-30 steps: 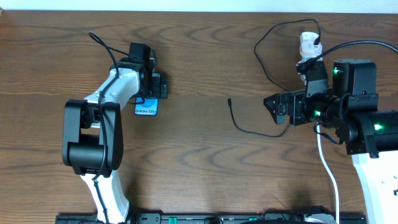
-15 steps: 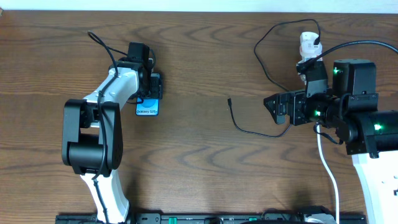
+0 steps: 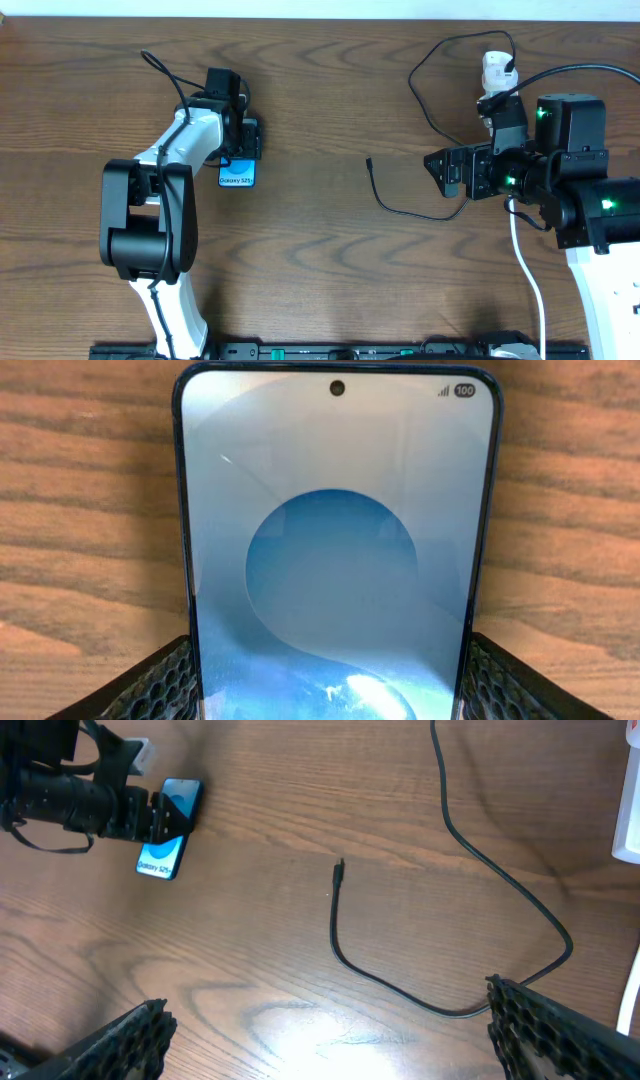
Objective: Plug charger to phone and switch on socket
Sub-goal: 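Grasp the blue phone's bottom edge with the left gripper, then lift the phone upright and bring the right gripper to it, then grasp the phone's side edge with the right gripper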
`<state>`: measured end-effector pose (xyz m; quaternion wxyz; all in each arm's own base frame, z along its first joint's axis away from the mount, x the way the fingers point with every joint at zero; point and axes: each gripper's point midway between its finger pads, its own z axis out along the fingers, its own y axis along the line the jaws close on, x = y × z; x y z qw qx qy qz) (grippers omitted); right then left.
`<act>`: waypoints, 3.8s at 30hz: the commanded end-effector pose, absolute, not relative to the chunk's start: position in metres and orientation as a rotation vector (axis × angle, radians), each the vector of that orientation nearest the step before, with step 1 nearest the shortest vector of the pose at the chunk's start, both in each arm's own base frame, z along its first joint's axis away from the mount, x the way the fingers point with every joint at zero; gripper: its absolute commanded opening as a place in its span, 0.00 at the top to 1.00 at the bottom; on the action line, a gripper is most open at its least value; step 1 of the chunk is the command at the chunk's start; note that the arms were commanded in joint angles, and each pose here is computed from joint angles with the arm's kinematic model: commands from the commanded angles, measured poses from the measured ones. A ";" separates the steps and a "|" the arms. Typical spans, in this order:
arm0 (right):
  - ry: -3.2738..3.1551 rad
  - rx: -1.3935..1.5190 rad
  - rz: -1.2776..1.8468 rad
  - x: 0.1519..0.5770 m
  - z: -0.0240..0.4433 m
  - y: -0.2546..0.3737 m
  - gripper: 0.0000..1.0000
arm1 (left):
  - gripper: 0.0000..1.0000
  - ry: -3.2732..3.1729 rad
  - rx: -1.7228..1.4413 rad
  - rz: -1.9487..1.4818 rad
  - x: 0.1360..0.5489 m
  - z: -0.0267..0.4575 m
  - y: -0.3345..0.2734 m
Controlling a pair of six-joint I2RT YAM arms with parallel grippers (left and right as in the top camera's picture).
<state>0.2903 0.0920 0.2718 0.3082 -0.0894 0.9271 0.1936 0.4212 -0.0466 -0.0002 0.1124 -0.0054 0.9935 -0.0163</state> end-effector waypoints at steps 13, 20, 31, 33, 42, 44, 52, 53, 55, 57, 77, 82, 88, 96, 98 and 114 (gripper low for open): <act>2.429 -0.257 0.513 0.293 0.278 0.092 0.01 | 0.92 2.797 -0.212 -0.132 0.427 0.057 -0.051; 2.422 -0.158 0.553 0.298 0.282 0.093 0.01 | 0.93 2.675 -0.575 -0.229 0.423 0.102 -0.051; 2.449 0.167 0.708 0.320 0.275 0.106 0.08 | 0.92 2.489 -1.208 -0.644 0.410 0.146 -0.081; 2.461 0.135 0.746 0.323 0.272 0.117 0.09 | 0.93 2.439 -1.361 -0.719 0.408 0.151 -0.087; 2.486 -0.001 0.882 0.339 0.255 0.174 0.12 | 0.92 2.379 -1.765 -1.086 0.395 0.165 -0.126; 2.478 -0.034 0.900 0.342 0.253 0.188 0.12 | 0.93 2.384 -1.790 -1.128 0.393 0.168 -0.131; 2.460 -0.083 0.933 0.357 0.238 0.236 0.20 | 0.93 2.405 -1.825 -1.229 0.388 0.175 -0.143; 2.457 -0.085 0.942 0.358 0.236 0.241 0.22 | 0.93 2.404 -1.841 -1.247 0.387 0.176 -0.145; 2.453 -0.080 0.962 0.361 0.234 0.249 0.23 | 0.93 2.391 -1.867 -1.263 0.388 0.177 -0.146; 2.444 -0.080 0.979 0.362 0.234 0.256 0.24 | 0.93 2.384 -1.871 -1.267 0.389 0.178 -0.146; 2.456 -0.066 1.019 0.374 0.198 0.312 0.25 | 0.93 2.389 -1.850 -1.246 0.389 0.177 -0.157; 2.453 -0.067 1.021 0.380 0.190 0.316 0.29 | 0.93 2.389 -1.850 -1.246 0.389 0.177 -0.157; 2.427 -0.089 1.037 0.381 0.192 0.324 0.42 | 0.93 2.381 -1.869 -1.246 0.389 0.177 -0.157; 2.416 -0.119 1.014 0.376 0.192 0.334 0.51 | 0.92 2.356 -1.935 -1.259 0.388 0.178 -0.158; 2.416 -0.121 1.008 0.375 0.191 0.335 0.57 | 0.92 2.360 -1.938 -1.259 0.387 0.177 -0.158; 2.416 -0.117 0.992 0.376 0.190 0.335 0.80 | 0.93 2.360 -1.938 -1.259 0.387 0.177 -0.158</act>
